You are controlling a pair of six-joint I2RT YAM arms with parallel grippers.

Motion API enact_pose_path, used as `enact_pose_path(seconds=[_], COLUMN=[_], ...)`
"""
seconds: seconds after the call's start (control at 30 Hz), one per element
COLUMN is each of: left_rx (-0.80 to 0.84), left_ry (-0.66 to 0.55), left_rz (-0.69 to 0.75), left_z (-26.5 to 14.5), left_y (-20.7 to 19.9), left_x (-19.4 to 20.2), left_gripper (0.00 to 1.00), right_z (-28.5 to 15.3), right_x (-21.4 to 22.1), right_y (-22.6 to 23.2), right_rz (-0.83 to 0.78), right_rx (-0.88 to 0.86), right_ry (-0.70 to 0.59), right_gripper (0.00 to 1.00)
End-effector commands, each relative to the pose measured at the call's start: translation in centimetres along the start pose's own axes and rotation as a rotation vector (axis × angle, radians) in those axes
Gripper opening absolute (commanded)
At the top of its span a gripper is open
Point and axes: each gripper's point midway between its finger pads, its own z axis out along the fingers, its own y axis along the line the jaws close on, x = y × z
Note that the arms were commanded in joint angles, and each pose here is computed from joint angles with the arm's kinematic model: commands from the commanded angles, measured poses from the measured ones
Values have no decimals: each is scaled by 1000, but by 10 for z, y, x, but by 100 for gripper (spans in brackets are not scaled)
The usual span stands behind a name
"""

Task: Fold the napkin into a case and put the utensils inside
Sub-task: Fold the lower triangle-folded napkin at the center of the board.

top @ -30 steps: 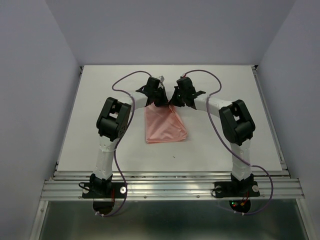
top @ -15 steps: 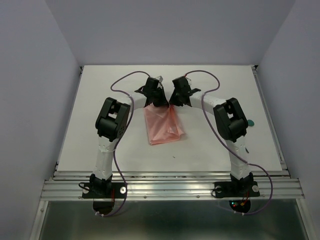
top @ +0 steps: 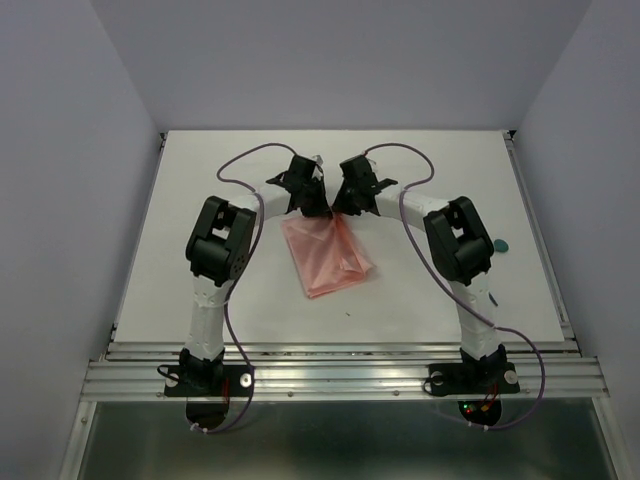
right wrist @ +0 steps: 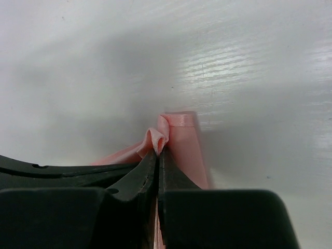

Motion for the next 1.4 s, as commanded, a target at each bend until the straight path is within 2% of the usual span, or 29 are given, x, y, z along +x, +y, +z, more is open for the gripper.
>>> enact_pose_path(seconds=[0.0, 0.5, 0.9, 1.37], left_rx=[-52, -137, -163, -156], left_ry=[7, 9, 87, 109], left_rz=[30, -13, -22, -19], left_z=[-31, -51, -21, -13], left_y=[3, 28, 52, 58], left_x=[-1, 1, 21, 29], left_gripper=[0, 0, 0, 0], right_z=[8, 2, -14, -22], right_x=[19, 14, 6, 5], right_y=[-7, -5, 7, 22], right_rz=[-8, -39, -75, -93], right_rx=[34, 22, -21, -55], right_ry=[30, 16, -20, -39], right_gripper=[1, 1, 1, 1])
